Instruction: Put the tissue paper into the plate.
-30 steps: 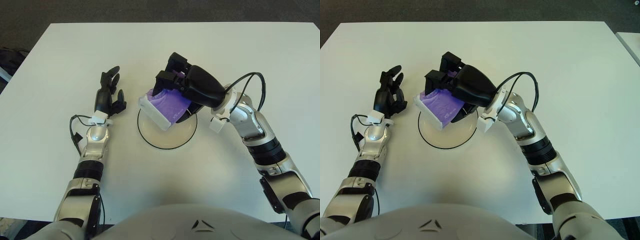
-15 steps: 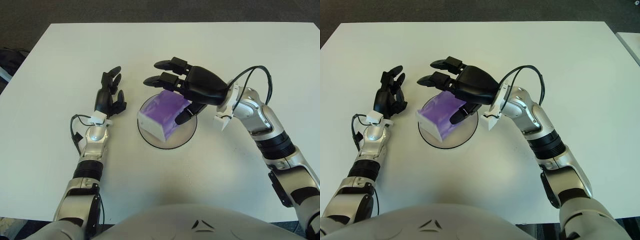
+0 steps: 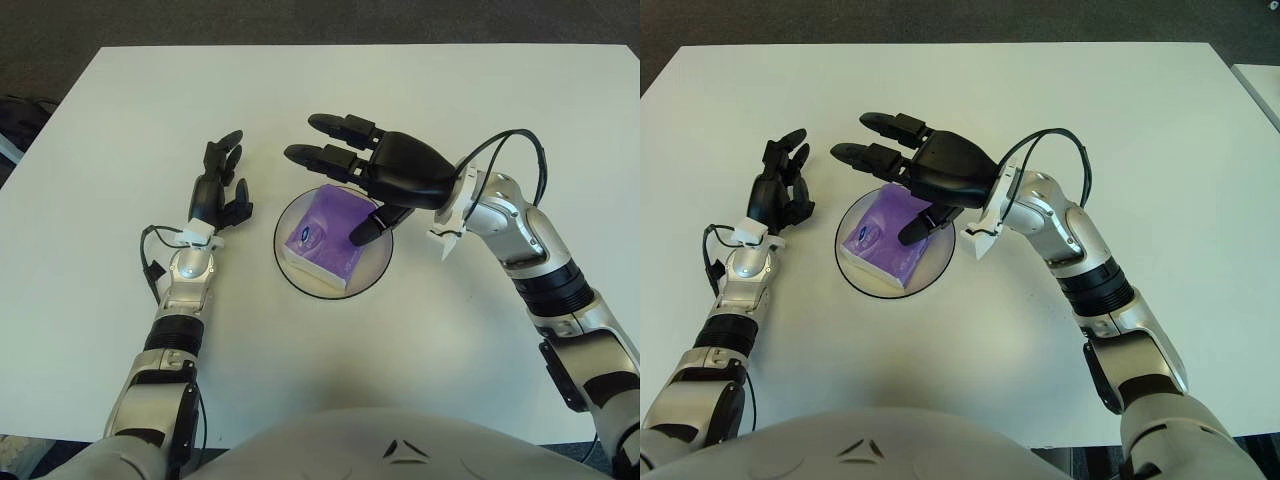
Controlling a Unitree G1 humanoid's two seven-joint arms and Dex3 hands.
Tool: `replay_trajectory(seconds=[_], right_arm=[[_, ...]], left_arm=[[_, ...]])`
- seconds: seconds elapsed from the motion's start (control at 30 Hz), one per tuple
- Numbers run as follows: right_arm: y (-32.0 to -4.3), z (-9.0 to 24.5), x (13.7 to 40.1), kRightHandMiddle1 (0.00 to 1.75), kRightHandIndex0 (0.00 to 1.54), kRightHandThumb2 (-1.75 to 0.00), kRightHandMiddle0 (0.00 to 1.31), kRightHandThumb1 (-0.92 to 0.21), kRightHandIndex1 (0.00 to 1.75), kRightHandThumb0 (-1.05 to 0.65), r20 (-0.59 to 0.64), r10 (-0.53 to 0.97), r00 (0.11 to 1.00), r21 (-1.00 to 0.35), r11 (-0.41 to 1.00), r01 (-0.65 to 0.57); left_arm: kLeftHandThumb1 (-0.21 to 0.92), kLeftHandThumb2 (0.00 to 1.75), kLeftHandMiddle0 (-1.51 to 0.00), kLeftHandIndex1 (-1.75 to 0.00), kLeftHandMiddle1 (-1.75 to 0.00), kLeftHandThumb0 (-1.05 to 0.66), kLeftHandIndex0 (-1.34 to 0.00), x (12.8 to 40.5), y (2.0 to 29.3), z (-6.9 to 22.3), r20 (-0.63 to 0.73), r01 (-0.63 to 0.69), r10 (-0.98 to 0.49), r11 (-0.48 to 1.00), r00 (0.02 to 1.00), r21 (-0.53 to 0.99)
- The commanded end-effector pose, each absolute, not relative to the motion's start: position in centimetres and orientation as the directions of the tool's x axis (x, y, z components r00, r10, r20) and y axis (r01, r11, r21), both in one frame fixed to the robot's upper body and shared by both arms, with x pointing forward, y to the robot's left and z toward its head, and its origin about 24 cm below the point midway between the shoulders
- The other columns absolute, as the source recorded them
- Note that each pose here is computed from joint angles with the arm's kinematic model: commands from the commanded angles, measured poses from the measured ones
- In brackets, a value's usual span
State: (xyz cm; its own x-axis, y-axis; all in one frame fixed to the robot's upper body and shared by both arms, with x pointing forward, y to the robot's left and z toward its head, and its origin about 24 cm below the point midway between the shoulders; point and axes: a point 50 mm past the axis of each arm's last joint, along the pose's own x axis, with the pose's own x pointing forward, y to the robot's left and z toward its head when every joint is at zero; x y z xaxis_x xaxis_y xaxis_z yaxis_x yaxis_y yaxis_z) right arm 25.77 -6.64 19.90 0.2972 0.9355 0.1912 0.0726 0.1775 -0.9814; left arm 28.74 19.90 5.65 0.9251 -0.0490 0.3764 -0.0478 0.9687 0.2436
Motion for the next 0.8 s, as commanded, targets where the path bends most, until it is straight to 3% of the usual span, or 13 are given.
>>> replay_trajectory(seconds=[0.0, 0.4, 0.77], right_arm=[[-6.67, 20.23, 25.67, 0.0, 0.0, -0.69, 0.0, -0.92, 0.0, -1.05, 0.16, 0.945, 0.287, -0.985, 0.134, 0.11], [-6.81, 20.58, 25.78, 0.0, 0.0, -0.66, 0.0, -0.92, 0.0, -1.05, 0.13, 0.949, 0.288, -0.986, 0.094, 0.136], [-7.3, 20.86, 26.43, 0.0, 0.0, -0.68, 0.0, -0.92, 0.0, -1.05, 0.265, 0.907, 0.328, -0.964, 0.249, 0.092]], left_arm=[[0.92, 0.91, -0.3, -0.61, 0.0, -0.67, 0.0, 24.72, 19.94, -1.36, 0.109, -0.018, -0.007, 0.973, 0.994, 0.231], [0.92, 0.94, -0.27, -0.59, 0.0, -0.65, 0.0, 24.51, 20.41, -2.15, 0.06, -0.046, 0.032, 0.966, 0.998, 0.254], [0.92, 0.91, -0.29, -0.72, -0.01, -0.61, 0.0, 24.59, 20.11, -1.96, 0.097, -0.064, 0.042, 0.97, 0.994, 0.233]])
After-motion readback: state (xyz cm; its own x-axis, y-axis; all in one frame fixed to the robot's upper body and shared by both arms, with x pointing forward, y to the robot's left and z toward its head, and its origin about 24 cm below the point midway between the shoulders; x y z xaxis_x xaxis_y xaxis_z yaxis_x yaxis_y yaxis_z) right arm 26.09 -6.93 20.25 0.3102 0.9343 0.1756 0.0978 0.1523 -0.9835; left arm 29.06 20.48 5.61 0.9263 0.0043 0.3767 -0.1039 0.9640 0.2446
